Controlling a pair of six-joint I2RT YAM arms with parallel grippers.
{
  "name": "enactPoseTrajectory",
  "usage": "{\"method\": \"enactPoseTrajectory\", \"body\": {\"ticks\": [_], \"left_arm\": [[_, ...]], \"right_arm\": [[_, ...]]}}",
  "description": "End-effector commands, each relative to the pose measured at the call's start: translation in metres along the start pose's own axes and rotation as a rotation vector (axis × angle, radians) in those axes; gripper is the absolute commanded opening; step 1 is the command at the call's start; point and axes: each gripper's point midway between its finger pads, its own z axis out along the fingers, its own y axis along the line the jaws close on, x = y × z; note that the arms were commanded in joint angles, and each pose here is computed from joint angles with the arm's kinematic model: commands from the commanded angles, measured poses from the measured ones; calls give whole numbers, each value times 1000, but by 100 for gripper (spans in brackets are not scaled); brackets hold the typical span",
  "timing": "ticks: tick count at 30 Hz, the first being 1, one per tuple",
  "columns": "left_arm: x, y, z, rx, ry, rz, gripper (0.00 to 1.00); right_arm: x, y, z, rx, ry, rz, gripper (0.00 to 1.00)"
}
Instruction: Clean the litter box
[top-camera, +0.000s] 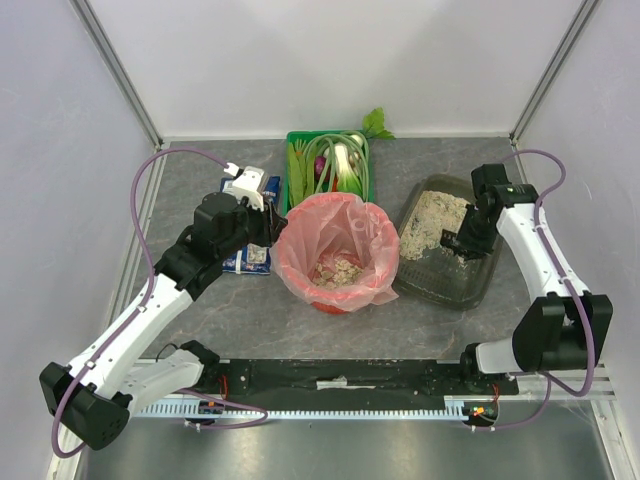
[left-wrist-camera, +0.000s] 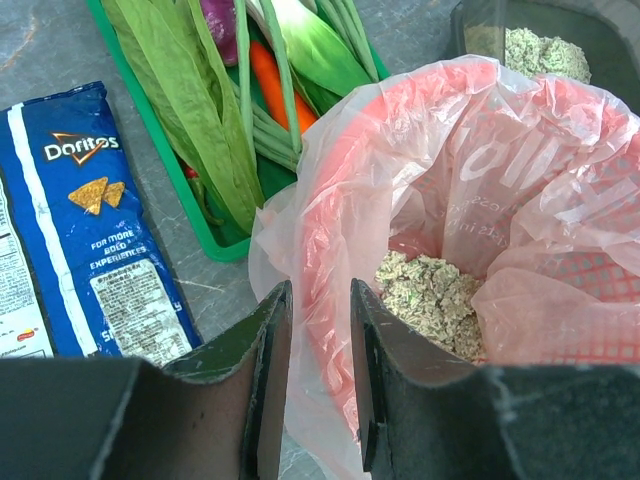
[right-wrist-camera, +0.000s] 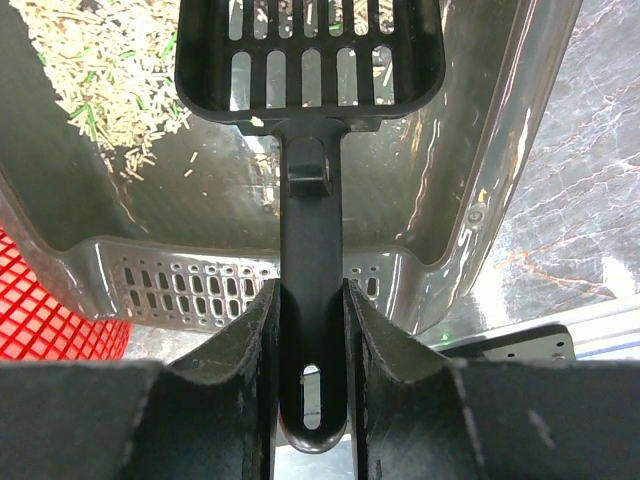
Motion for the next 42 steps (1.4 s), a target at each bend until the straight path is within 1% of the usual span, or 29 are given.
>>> {"method": "enactPoseTrajectory", "body": {"ticks": [1, 2, 5, 11, 17, 28, 36, 42], "left_arm": [[-16, 1, -3, -7, -68, 46, 36], [-16, 1, -3, -9, -68, 48, 36], [-16, 2, -3, -11, -67, 49, 36], [-15, 2, -2, -13, -64, 51, 36], [-16, 2, -4, -12, -67, 54, 36], [-17, 2, -5, -11, -73, 54, 36], [-17, 2, -4, -10, -70, 52, 36], [-17, 1, -5, -7, -69, 53, 36]], "right_arm": [[-1, 4, 0, -14, 37, 41, 0], [-3, -4, 3, 3, 48, 68, 0], [-5, -8, 7, 21, 57, 73, 0], [-24, -13, 18, 66, 30, 68, 0], [-32, -9, 33, 72, 60, 48, 0], [-50, -4, 47, 74, 41, 29, 0], [-56, -2, 65, 69, -4, 41, 0], [-61, -8, 70, 91, -90, 54, 0]]}}
